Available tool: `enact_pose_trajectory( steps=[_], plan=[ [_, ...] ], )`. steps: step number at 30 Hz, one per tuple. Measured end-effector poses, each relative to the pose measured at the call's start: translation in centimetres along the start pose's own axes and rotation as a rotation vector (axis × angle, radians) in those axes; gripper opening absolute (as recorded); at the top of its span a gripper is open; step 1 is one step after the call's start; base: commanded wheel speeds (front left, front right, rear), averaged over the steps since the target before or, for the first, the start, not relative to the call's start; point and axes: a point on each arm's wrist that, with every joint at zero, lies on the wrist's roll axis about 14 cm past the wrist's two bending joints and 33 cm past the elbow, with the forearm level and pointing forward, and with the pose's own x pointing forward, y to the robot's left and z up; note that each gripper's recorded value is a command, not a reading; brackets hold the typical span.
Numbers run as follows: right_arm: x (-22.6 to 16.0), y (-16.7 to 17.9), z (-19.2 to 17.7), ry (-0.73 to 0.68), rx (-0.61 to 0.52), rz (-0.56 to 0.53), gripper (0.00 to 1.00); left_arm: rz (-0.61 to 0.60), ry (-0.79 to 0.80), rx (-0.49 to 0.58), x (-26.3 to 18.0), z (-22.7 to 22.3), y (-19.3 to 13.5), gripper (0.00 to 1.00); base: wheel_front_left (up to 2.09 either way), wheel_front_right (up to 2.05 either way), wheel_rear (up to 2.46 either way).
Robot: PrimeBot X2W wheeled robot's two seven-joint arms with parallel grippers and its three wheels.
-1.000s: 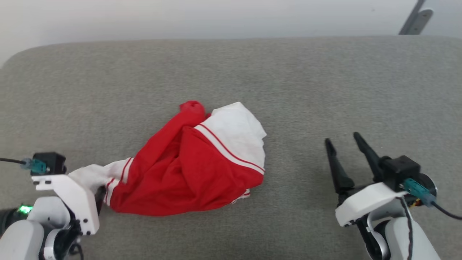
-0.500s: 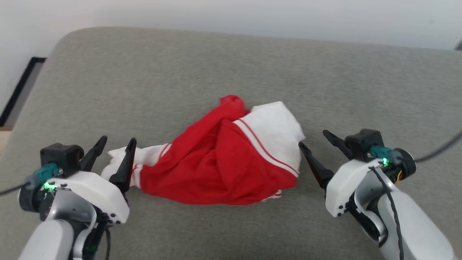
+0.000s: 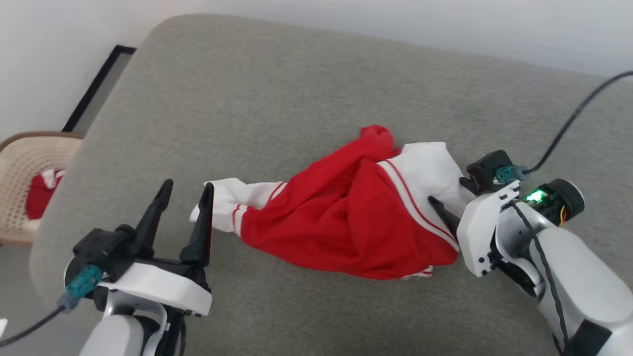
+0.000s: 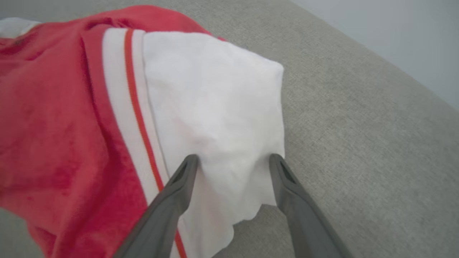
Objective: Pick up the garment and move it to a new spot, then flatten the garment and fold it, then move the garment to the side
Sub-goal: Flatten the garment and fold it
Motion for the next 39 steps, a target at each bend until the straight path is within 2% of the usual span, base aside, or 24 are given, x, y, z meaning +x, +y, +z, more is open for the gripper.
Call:
enact_pose_trajectory(
  steps=[5, 7, 8, 13, 19, 26, 34, 39],
  plan=[
    [1.7, 0.8, -0.1, 0.046, -0.027, 0.035, 1.00, 0.040, -0.025, -0.024, -0.8, -0.2, 0.8, 1.00, 0.00, 0.00, 0.00],
    [2.1, 1.3, -0.5, 0.067, -0.051, 0.049, 0.16, 0.052, -0.030, -0.028, -1.1, -0.3, 1.1, 1.00, 0.00, 0.00, 0.00],
    [2.2, 1.3, -0.4, 0.062, -0.047, 0.051, 0.00, 0.058, -0.037, -0.032, -1.2, -0.3, 1.2, 1.00, 0.00, 0.00, 0.00],
    [1.9, 1.1, 0.9, 0.029, -0.015, 0.054, 0.00, 0.078, -0.058, -0.051, -1.7, -0.3, 1.6, 1.00, 0.00, 0.00, 0.00],
    [0.2, -0.7, 3.1, -0.037, 0.014, 0.023, 0.00, 0.085, -0.066, -0.051, -2.0, -0.3, 1.9, 1.00, 0.00, 0.00, 0.00],
    [-3.9, -5.0, 3.5, -0.067, 0.069, -0.096, 0.00, 0.073, -0.073, -0.045, -2.1, -0.1, 1.8, 1.00, 0.00, 0.00, 0.00],
    [-9.2, -8.6, -0.4, 0.054, 0.166, -0.250, 0.00, 0.036, -0.082, -0.039, -2.0, 0.3, 0.9, 1.00, 0.00, 0.00, 0.00],
    [-11.4, -8.6, -3.9, 0.156, 0.243, -0.298, 0.00, 0.018, -0.083, -0.040, -2.1, 0.4, 0.5, 1.00, 0.00, 0.00, 0.00]
  ],
)
